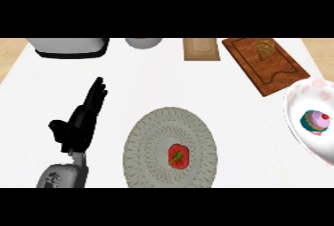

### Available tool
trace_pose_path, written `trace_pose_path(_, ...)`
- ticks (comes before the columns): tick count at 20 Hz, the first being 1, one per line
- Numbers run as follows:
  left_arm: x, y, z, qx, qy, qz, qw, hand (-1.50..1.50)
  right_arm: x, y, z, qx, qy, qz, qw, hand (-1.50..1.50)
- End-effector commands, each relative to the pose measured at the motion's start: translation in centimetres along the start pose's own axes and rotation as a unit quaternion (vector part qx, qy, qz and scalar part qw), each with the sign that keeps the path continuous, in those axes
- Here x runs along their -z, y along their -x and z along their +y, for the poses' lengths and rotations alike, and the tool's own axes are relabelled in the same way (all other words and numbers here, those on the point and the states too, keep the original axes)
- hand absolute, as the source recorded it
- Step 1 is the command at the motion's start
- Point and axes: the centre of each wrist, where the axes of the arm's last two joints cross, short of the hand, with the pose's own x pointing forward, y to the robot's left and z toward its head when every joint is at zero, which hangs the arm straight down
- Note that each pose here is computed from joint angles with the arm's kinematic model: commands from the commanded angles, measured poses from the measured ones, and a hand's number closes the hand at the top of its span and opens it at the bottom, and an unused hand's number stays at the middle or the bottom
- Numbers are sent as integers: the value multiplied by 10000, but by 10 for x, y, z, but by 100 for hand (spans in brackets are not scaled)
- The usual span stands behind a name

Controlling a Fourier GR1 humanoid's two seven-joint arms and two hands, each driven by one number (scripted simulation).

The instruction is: Pick the cupcake from the placemat and place it in the bowl

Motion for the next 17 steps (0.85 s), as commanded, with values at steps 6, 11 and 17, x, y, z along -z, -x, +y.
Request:
trace_pose_path(6, -4, -13, -3, 65, 65, -43, 9999, 0, -39, 1, -65, 966, -163, 125, 9951, -150)
trace_pose_path(11, -1, 1, -2, 13, 93, -37, 9999, 0, -64, 8, -77, 1127, -342, 99, 9930, -150)
trace_pose_path(17, 0, 13, 3, 26, -2, 87, 10000, 0, -79, 21, -67, 1107, -419, -26, 9930, -150)
